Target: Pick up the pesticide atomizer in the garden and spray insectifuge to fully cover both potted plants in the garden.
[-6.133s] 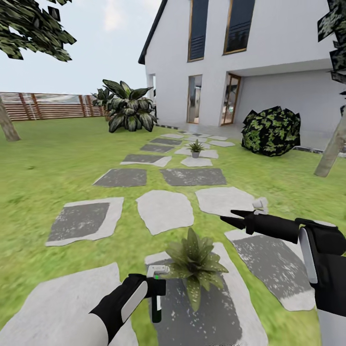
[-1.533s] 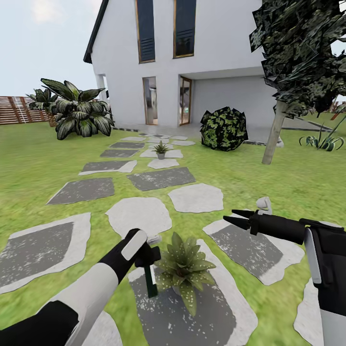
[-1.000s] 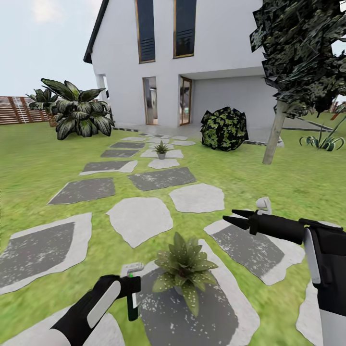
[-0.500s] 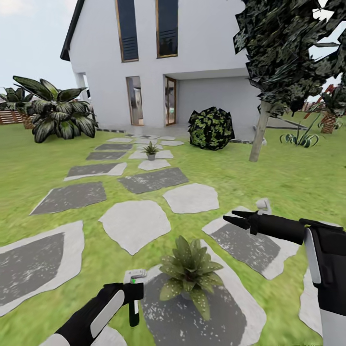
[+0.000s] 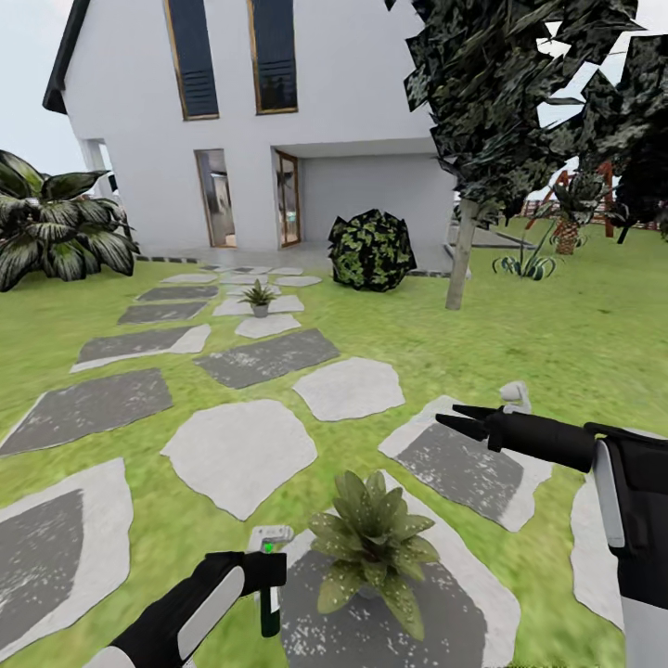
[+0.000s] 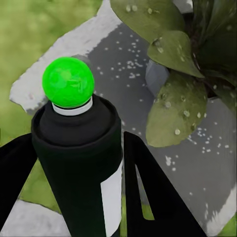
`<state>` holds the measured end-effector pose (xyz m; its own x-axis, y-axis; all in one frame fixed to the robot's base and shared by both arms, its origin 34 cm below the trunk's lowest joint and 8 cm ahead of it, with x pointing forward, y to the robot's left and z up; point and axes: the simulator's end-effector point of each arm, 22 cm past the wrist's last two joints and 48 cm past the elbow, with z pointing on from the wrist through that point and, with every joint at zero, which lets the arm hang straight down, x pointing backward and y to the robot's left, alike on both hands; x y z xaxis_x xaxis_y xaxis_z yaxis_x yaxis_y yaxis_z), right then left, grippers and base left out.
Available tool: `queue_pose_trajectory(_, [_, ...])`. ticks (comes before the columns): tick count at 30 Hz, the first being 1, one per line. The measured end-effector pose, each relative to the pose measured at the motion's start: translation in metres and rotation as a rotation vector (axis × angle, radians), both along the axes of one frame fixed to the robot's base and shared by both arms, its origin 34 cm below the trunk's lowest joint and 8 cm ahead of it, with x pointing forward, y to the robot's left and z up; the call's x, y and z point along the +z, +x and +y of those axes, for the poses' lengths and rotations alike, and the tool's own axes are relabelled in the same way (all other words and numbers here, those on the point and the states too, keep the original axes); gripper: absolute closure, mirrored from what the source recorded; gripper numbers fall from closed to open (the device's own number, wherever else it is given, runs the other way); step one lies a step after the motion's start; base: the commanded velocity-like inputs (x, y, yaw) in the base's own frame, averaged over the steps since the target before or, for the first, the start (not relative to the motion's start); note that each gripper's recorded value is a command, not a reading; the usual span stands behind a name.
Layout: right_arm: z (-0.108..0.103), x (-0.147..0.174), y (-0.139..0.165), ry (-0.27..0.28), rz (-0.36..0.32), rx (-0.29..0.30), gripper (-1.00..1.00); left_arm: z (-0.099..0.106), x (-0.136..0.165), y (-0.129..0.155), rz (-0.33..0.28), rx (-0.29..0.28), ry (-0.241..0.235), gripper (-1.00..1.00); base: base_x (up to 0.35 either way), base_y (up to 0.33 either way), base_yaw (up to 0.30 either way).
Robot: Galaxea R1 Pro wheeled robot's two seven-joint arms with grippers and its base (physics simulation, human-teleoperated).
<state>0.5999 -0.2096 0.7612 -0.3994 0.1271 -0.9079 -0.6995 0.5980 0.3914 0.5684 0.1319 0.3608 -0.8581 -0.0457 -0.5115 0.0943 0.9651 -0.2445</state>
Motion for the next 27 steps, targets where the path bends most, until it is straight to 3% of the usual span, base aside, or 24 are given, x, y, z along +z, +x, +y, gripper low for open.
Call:
queue_pose_trajectory(11, [0.0, 0.0, 0.0, 0.0, 0.002, -0.001, -1.0, -0.002, 0.0, -0.001, 0.001, -0.005, -0.005, 1.0, 0.09, 0.323, -0.278])
queue_pose_trajectory(16, [0.0, 0.0, 0.0, 0.0, 0.002, -0.001, -1.0, -0.004, 0.001, 0.0, -0.002, -0.008, -0.007, 1.0, 0.03, 0.105, -0.278])
queue_pose_trajectory(18, [0.0, 0.0, 0.0, 0.0, 0.002, -0.001, -1.0, -0.011, -0.001, -0.006, -0.001, -0.042, 0.002, 1.0, 0.005, 0.017, -0.278])
queue_pose_trajectory(21, [0.0, 0.0, 0.0, -0.001, -0.003, 0.0, -1.0, -0.028, -0.01, -0.023, 0.002, -0.139, 0.041, 1.0, 0.001, 0.004, -0.164])
queue_pose_trajectory(23, [0.001, 0.0, 0.0, -0.001, -0.004, 0.001, -1.0, -0.026, -0.011, -0.023, -0.024, -0.185, 0.093, 1.0, 0.0, 0.001, -0.029])
queue_pose_trajectory(25, [0.001, -0.001, 0.0, -0.001, -0.005, 0.001, -1.0, -0.023, -0.011, -0.021, -0.038, -0.2, 0.118, 1.0, 0.0, 0.017, -0.006])
queue_pose_trajectory(27, [0.001, -0.001, 0.0, -0.002, -0.007, 0.001, -1.0, -0.018, -0.008, -0.014, -0.065, -0.183, 0.112, 1.0, 0.0, 0.235, -0.009])
